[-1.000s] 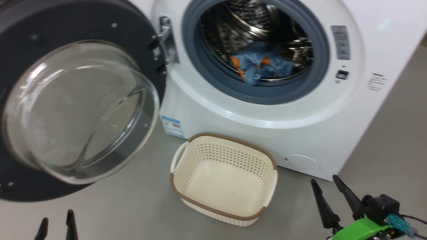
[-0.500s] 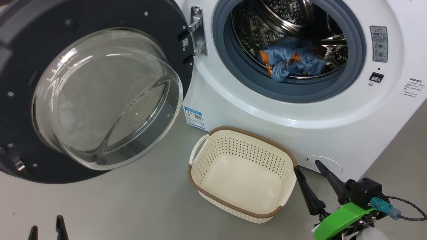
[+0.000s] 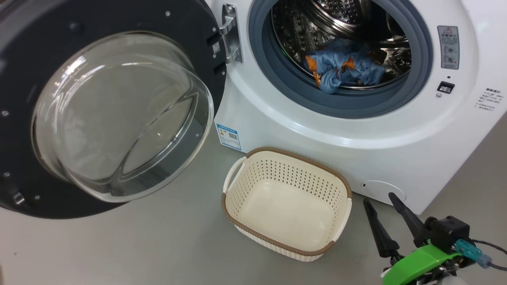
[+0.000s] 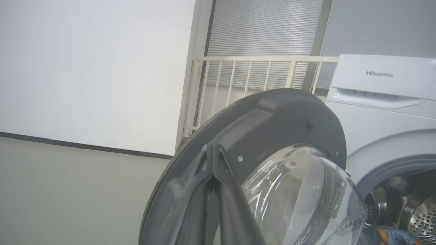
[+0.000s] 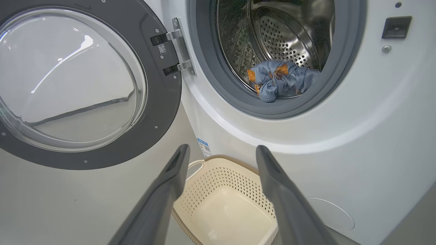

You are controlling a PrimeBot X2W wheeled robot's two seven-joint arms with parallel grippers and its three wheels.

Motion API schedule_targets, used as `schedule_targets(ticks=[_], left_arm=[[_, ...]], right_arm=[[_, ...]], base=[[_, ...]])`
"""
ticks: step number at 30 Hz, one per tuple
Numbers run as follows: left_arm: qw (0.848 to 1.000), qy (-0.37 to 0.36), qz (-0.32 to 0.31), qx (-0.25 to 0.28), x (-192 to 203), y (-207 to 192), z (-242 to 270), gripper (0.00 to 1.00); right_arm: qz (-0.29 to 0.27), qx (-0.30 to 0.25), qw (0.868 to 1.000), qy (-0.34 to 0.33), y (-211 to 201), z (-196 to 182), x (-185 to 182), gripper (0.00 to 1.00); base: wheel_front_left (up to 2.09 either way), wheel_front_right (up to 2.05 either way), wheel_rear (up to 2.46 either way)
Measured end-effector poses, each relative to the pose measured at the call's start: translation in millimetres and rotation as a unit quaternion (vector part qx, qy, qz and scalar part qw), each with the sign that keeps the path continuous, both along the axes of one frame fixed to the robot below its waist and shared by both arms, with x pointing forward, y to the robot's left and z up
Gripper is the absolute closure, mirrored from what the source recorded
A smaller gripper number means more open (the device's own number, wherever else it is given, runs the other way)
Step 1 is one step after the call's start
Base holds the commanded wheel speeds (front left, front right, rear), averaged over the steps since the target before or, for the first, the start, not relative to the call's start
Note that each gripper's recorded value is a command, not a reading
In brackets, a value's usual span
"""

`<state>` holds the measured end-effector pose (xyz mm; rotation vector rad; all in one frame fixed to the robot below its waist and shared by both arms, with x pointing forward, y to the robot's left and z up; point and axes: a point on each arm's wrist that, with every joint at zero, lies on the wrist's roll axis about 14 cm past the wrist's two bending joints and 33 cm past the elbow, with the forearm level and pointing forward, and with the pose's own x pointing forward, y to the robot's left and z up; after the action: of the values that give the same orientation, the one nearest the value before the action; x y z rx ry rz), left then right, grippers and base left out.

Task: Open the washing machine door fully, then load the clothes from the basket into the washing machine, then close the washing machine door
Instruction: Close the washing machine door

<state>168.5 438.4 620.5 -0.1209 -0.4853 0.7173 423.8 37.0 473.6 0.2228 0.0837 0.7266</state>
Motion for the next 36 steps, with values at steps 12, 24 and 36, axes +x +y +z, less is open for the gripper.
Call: schedule_targets(ticks=[12, 24, 36], left_arm=[[0.994, -0.099, -0.006, -0.035, 26.1, 90.3, 76.8, 1.00], [0.942, 0.034, -0.097, -0.320, 81.9, 123.2, 6.1, 1.00], [0.891, 0.122, -0.140, -0.415, 91.3, 107.9, -32.2, 1.00]], right_arm=[[-0.058, 0.003, 0.998, 0.011, -37.7, -9.7, 6.7, 0.00], [-0.089, -0.005, 0.996, 0.027, -61.4, -26.0, 11.5, 0.00], [-0.091, -0.009, 0.995, 0.032, -63.9, -31.3, 11.4, 0.00]], base=[[0.00, 0.00, 0.00], [0.00, 0.00, 0.00], [0.00, 0.00, 0.00]])
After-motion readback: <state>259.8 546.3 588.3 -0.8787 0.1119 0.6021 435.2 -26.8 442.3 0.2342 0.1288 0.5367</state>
